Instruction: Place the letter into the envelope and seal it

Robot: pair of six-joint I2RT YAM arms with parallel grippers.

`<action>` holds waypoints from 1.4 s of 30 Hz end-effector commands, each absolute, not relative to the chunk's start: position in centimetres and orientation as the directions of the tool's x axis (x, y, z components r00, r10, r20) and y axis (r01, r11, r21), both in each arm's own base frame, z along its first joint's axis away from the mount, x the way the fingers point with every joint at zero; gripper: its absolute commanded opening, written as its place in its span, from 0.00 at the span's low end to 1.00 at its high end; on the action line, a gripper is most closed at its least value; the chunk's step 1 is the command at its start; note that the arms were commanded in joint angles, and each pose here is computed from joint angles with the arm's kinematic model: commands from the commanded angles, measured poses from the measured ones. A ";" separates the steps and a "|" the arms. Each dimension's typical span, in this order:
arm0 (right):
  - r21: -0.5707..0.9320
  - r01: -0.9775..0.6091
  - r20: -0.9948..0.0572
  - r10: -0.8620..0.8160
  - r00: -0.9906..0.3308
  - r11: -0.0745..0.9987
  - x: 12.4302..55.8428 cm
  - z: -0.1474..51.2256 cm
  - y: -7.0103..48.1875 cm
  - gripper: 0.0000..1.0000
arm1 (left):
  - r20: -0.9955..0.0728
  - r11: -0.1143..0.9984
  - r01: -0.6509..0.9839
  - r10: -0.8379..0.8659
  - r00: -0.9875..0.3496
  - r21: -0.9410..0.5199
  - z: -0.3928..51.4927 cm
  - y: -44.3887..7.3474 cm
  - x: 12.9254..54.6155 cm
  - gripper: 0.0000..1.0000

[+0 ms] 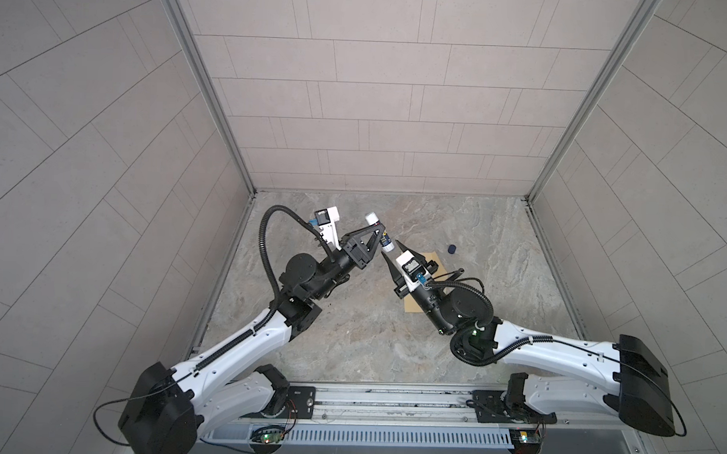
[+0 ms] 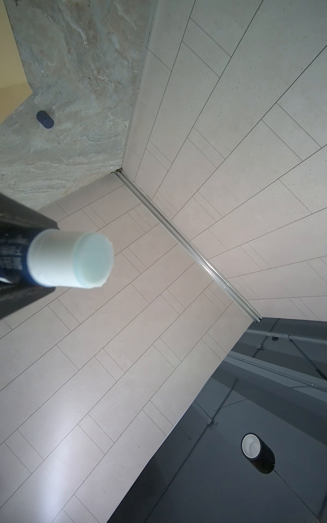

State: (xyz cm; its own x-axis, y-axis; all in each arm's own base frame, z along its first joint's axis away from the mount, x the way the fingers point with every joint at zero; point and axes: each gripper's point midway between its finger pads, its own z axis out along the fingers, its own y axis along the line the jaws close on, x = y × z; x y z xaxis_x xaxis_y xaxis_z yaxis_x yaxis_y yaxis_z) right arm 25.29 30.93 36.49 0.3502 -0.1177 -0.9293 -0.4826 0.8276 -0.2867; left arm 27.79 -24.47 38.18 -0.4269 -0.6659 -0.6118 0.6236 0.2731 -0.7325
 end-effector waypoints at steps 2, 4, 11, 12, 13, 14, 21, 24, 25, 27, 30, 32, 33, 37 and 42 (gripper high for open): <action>-0.253 -0.458 -0.933 -0.089 0.350 0.852 25.6 37.6 30.7 0.34 | -0.604 0.228 0.682 -0.699 -0.382 -0.695 41.1 -24.1 27.0 0.00; -0.253 -0.459 -0.936 -0.094 0.340 0.852 25.7 37.4 30.9 0.34 | -0.604 0.228 0.683 -0.701 -0.379 -0.694 41.2 -24.0 26.9 0.00; -0.233 -0.462 -0.941 -0.078 0.330 0.856 25.9 37.3 31.0 0.25 | -0.605 0.225 0.686 -0.699 -0.381 -0.692 41.3 -24.0 26.8 0.00; -0.232 -0.461 -0.941 -0.078 0.329 0.856 25.9 37.3 31.0 0.23 | -0.605 0.225 0.686 -0.700 -0.380 -0.692 41.3 -24.0 26.8 0.00; -0.229 -0.461 -0.942 -0.076 0.327 0.857 25.9 37.4 31.0 0.19 | -0.604 0.225 0.685 -0.700 -0.381 -0.693 41.3 -24.0 26.8 0.00; -0.224 -0.464 -0.943 -0.070 0.325 0.857 25.9 37.4 31.0 0.11 | -0.605 0.224 0.686 -0.699 -0.382 -0.692 41.2 -24.1 26.8 0.00; -0.105 -0.557 -0.964 0.052 0.260 0.824 25.7 38.4 31.0 0.00 | -0.619 0.221 0.700 -0.686 -0.384 -0.679 41.2 -24.3 26.6 0.00; 0.055 -0.683 -0.971 0.198 0.133 0.728 26.0 38.9 30.9 0.00 | -0.632 0.214 0.723 -0.678 -0.375 -0.657 41.5 -24.5 26.3 0.00; 0.128 -0.728 -0.962 0.263 0.075 0.674 26.1 39.3 30.7 0.00 | -0.639 0.209 0.735 -0.675 -0.368 -0.645 41.7 -24.6 26.0 0.00; 0.263 -0.775 -0.926 0.375 -0.037 0.575 26.4 40.0 30.1 0.00 | -0.655 0.203 0.757 -0.664 -0.360 -0.622 41.9 -24.8 25.6 0.00; 0.422 -0.798 -0.853 0.486 -0.190 0.429 27.0 40.6 29.2 0.00 | -0.673 0.190 0.782 -0.650 -0.352 -0.593 42.2 -25.0 25.0 0.00; 0.466 -0.809 -0.829 0.498 -0.256 0.360 26.9 40.9 29.4 0.00 | -0.680 0.187 0.791 -0.645 -0.348 -0.582 42.3 -25.1 24.8 0.00; 0.480 -0.811 -0.819 0.501 -0.280 0.333 26.9 41.0 29.5 0.00 | -0.683 0.186 0.796 -0.644 -0.345 -0.577 42.3 -25.1 24.7 0.00; 0.543 -0.808 -0.765 0.532 -0.363 0.228 27.0 41.2 29.7 0.00 | -0.695 0.190 0.804 -0.635 -0.337 -0.564 42.3 -25.2 24.6 0.00; 0.606 -0.786 -0.685 0.582 -0.439 0.120 27.8 41.2 29.6 0.00 | -0.704 0.193 0.811 -0.629 -0.330 -0.552 42.3 -25.2 24.4 0.00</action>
